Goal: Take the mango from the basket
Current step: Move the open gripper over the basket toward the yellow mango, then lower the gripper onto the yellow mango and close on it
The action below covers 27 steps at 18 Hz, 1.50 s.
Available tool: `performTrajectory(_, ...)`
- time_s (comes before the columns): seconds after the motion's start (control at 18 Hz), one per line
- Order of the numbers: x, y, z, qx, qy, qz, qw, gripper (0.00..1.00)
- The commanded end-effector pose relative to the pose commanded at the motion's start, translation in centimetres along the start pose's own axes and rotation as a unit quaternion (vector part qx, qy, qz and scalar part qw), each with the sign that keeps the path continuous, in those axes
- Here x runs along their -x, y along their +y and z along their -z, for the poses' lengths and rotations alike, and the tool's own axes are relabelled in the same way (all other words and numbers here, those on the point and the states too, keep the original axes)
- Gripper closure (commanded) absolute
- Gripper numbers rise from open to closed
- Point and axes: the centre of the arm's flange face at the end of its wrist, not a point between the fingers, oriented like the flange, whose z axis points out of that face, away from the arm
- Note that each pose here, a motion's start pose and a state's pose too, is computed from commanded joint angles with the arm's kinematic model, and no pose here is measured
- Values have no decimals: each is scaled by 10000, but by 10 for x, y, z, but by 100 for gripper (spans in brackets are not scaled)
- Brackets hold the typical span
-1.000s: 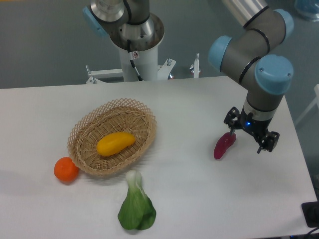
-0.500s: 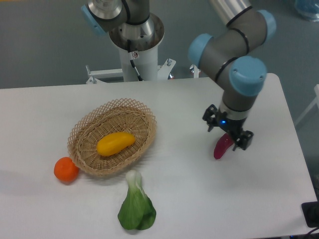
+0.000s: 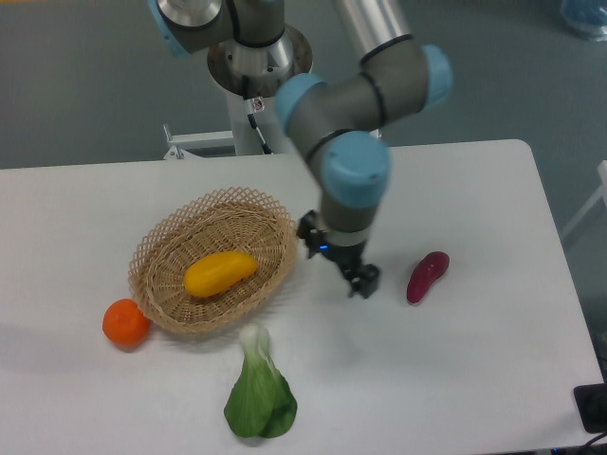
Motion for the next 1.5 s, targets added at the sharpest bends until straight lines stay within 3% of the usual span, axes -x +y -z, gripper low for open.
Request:
performTrajectory(0.22, -33, -33, -13, 2, 45, -183, 9998, 0)
performTrajectory(0.5, -66, -46, -38, 130, 235, -80, 9996, 0)
performTrajectory(1.06, -78, -60, -68, 222, 288, 285, 9989, 0)
performTrajectory(1.5, -78, -73, -90, 134, 160, 185, 9996, 0)
